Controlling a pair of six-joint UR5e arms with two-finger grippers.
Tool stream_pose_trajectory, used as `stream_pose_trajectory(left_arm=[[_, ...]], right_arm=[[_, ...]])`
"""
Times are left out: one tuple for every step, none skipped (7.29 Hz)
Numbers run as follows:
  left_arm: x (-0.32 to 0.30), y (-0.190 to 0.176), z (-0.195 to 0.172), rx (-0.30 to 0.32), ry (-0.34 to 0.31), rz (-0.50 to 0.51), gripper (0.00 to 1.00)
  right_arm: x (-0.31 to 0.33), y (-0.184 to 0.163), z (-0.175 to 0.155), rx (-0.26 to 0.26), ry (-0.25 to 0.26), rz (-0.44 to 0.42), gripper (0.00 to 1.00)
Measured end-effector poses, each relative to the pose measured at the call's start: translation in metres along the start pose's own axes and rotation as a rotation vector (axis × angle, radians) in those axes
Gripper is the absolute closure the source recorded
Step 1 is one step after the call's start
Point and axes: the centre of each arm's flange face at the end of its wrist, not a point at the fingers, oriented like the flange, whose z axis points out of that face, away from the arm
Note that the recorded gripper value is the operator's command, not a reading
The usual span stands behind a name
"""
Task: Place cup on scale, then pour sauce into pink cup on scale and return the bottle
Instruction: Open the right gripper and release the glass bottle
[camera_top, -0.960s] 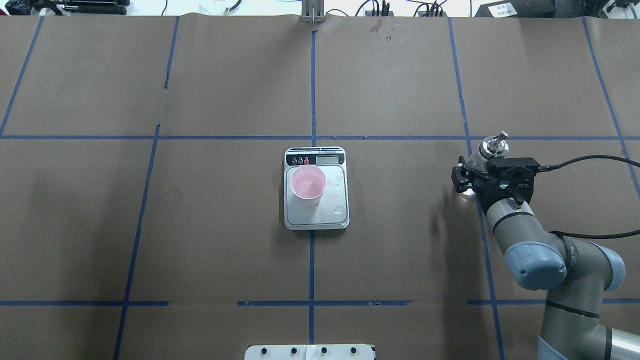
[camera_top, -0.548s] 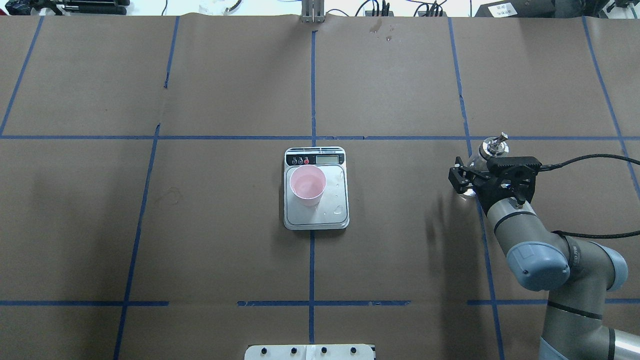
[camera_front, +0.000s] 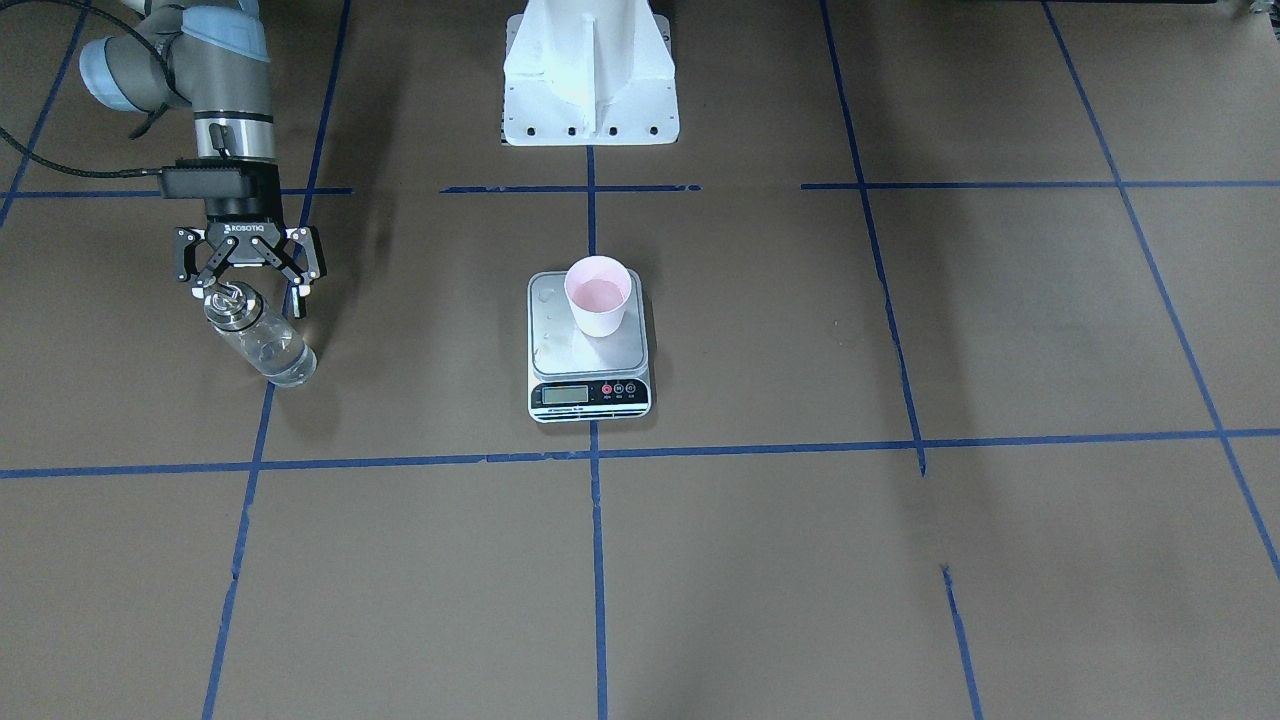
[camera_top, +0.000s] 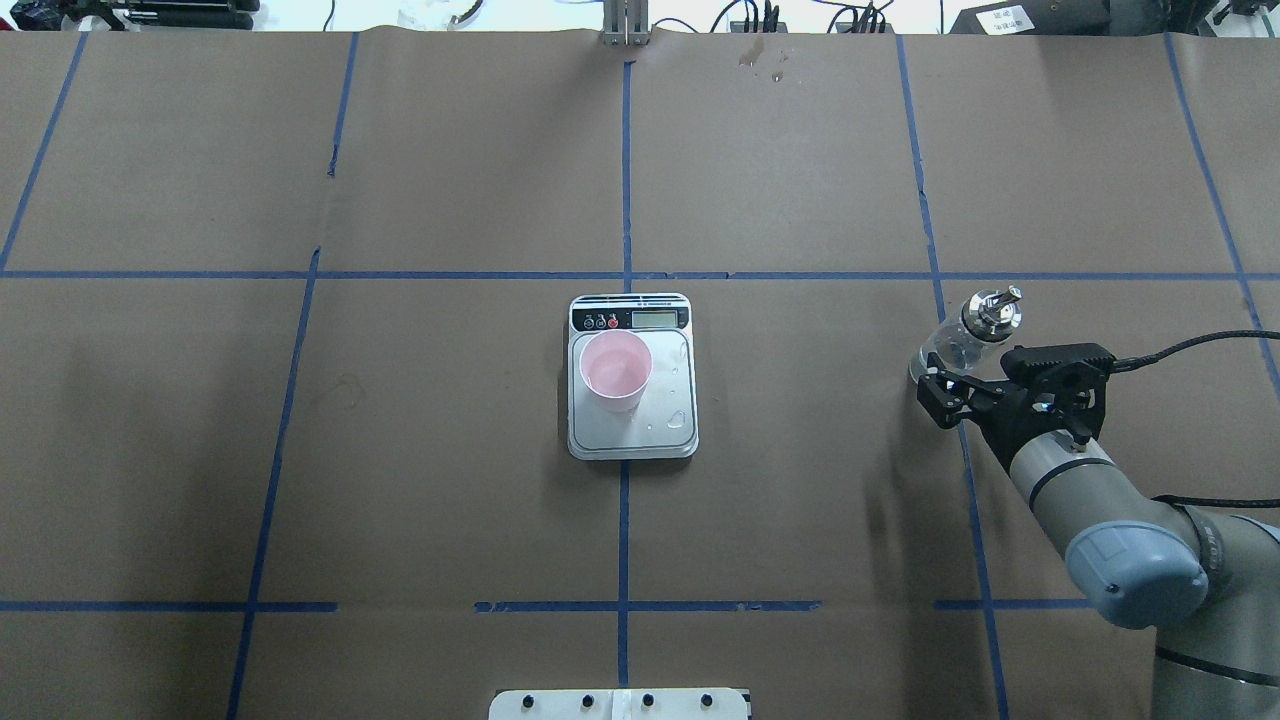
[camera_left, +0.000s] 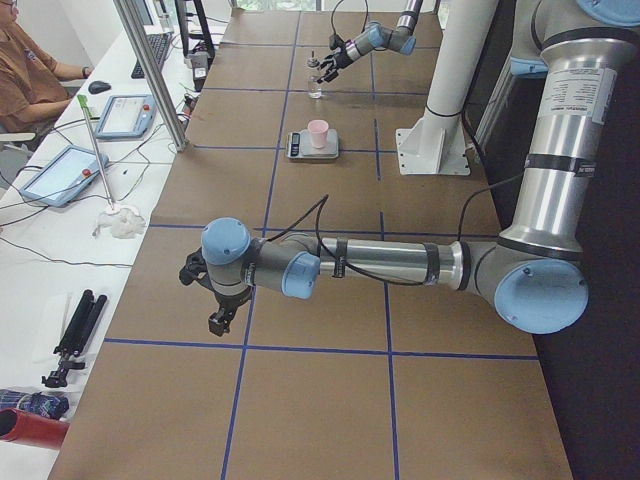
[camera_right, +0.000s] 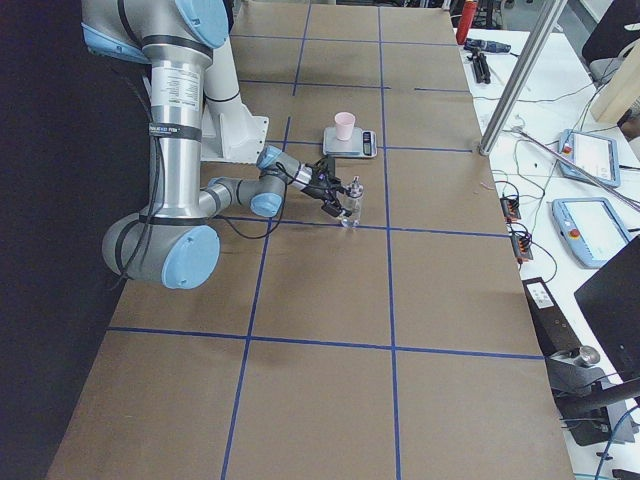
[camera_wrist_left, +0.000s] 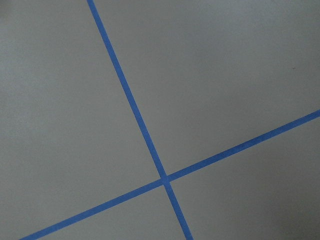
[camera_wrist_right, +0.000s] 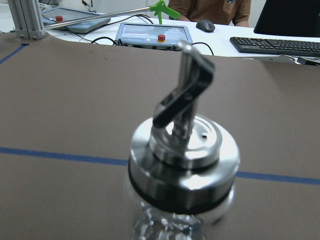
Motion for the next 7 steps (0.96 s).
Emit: stream_pose_trajectory(left_arm=[[0.000,0.000,0.000,0.000,0.000,0.000,0.00],[0.000,0.001,0.000,0.000,0.000,-0.001,0.00],[0.000,0.001,0.000,0.000,0.000,-0.001,0.00],[0.000,0.001,0.000,0.001,0.000,0.000,0.00],[0.001,0.001,-0.001,0.002,0.000,0.001,0.00],[0.001,0.001,-0.001,0.003,0.000,0.001,0.00],[0.001,0.001,-0.001,0.002,-0.001,0.002,0.00]], right_arm=[[0.010,-0.005,-0.021,-0.056,-0.008,-0.012,0.00],[0.013,-0.012,-0.043,-0.115,0.005,-0.034,0.00],[0.010,-0.023,-0.064,-0.174,0.044,-0.071,0.00],[0.002,-0.040,-0.089,-0.250,0.095,-0.115,0.00],[-0.008,-0.064,-0.118,-0.340,0.144,-0.146,0.00],[-0.022,-0.090,-0.134,-0.425,0.178,-0.139,0.00],[-0.037,-0.118,-0.140,-0.502,0.198,-0.122,0.00]])
